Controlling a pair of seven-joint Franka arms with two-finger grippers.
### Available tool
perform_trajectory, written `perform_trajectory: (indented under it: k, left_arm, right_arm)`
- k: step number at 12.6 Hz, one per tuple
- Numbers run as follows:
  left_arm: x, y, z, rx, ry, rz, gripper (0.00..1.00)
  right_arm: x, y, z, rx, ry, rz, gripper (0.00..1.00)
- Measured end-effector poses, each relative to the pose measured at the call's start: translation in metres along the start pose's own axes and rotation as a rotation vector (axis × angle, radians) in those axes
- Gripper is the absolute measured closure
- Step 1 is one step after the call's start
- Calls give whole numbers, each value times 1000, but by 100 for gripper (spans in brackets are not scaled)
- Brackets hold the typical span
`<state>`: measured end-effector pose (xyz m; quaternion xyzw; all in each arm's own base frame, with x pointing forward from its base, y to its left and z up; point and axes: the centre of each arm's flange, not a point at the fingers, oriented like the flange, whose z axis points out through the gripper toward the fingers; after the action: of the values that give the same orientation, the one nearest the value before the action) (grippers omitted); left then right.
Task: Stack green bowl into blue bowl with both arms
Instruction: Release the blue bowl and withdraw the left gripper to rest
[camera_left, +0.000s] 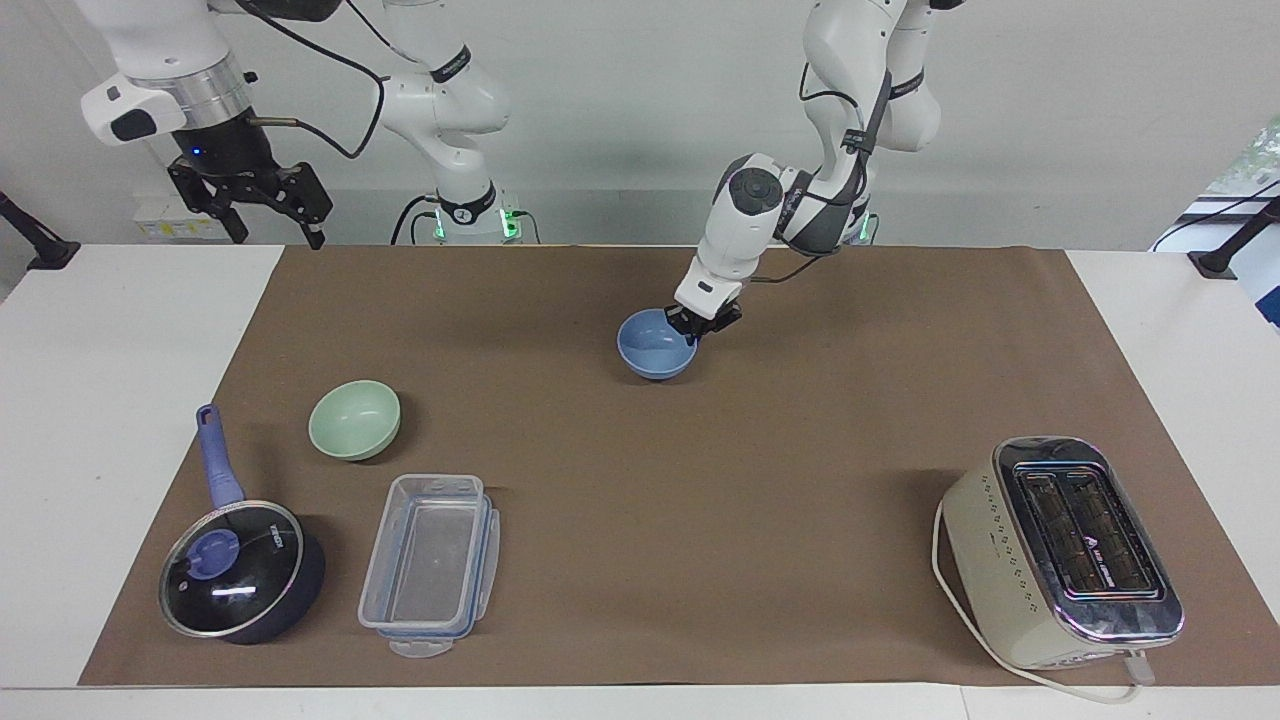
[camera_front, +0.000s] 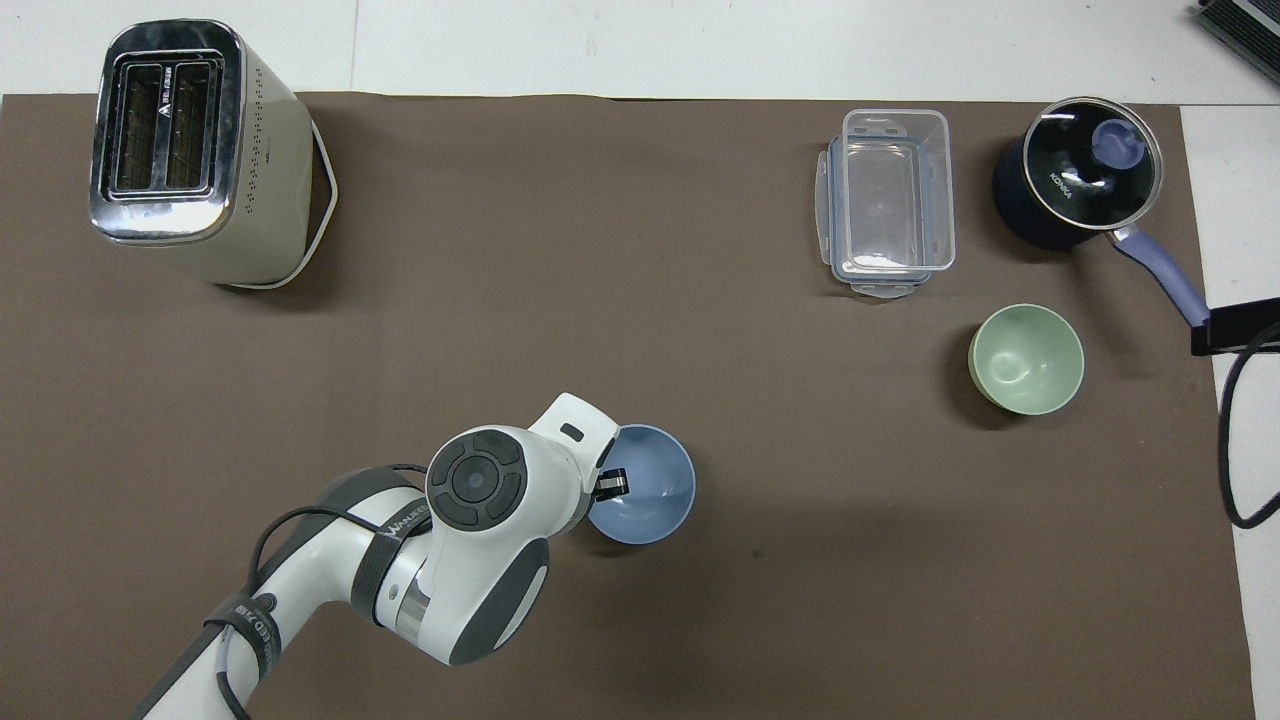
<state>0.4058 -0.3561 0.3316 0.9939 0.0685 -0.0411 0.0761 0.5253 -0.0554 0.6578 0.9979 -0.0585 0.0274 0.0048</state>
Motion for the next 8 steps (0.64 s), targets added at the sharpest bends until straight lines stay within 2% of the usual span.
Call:
perform_trajectory:
  k: [1,2,3,5,6,8]
  left_arm:
    - [0,0,0,-1,1,0,90]
    - [0,0,0,-1,2,0,90]
    - [0,0,0,-2,2,-1,81]
    - [3,-1,-3,-5,6,-4,57]
    - [5,-1,-6,-10,11,-7,41]
    - [11,-1,-16,-23,28,-14,18]
  right_arm:
    - [0,0,0,0,0,0,0]
    - [0,0,0,0,0,0,0]
    - [0,0,0,0,0,0,0]
    - [0,0,0,0,0,0,0]
    - [0,0,0,0,0,0,0]
    - [0,0,0,0,0,0,0]
